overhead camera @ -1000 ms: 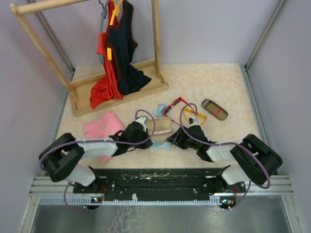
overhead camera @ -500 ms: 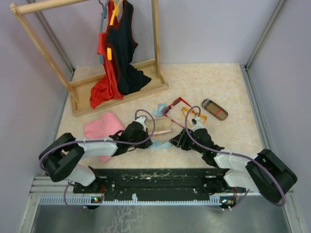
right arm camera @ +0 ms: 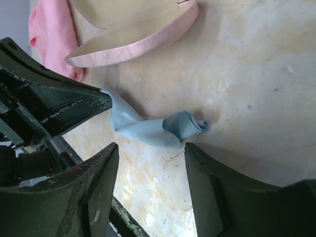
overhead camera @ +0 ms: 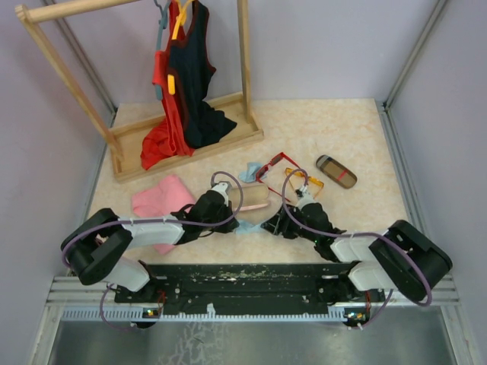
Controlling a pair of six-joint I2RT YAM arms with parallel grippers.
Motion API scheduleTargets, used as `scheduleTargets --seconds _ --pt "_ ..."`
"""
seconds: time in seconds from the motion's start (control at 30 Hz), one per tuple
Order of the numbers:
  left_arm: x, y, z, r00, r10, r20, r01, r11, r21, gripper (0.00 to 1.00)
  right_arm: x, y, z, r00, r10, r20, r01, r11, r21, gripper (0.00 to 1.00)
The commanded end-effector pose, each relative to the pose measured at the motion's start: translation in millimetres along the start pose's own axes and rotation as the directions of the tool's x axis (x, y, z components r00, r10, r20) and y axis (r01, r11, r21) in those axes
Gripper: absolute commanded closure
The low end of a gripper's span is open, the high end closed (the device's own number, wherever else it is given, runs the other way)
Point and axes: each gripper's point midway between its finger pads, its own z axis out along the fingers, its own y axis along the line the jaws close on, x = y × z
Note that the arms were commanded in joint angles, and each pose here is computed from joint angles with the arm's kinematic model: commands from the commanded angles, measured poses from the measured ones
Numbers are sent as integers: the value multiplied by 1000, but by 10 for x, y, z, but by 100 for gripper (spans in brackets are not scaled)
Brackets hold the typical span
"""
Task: Organize the sunglasses
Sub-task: Fold the glasses cleaning cloth at the center of the board.
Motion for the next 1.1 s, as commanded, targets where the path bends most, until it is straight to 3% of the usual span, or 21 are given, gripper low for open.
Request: scheduleTargets --seconds 0.0,0.2,0.73,1.07 --pt "-30 31 23 1000 4 -2 -4 1000 -19 100 23 117 48 999 -35 -11 34 995 -90 41" --pt "-30 23 26 1000 7 -4 -7 1000 -16 100 51 76 47 1000 10 -10 -10 997 -80 40" --pt "-20 19 25 1000 6 -5 -6 1000 -10 100 -123 449 -51 997 61 54 -46 968 -247 46" --pt "-20 11 27 1000 6 -6 -6 1000 -7 100 -113 378 -35 997 64 47 -53 978 -202 62"
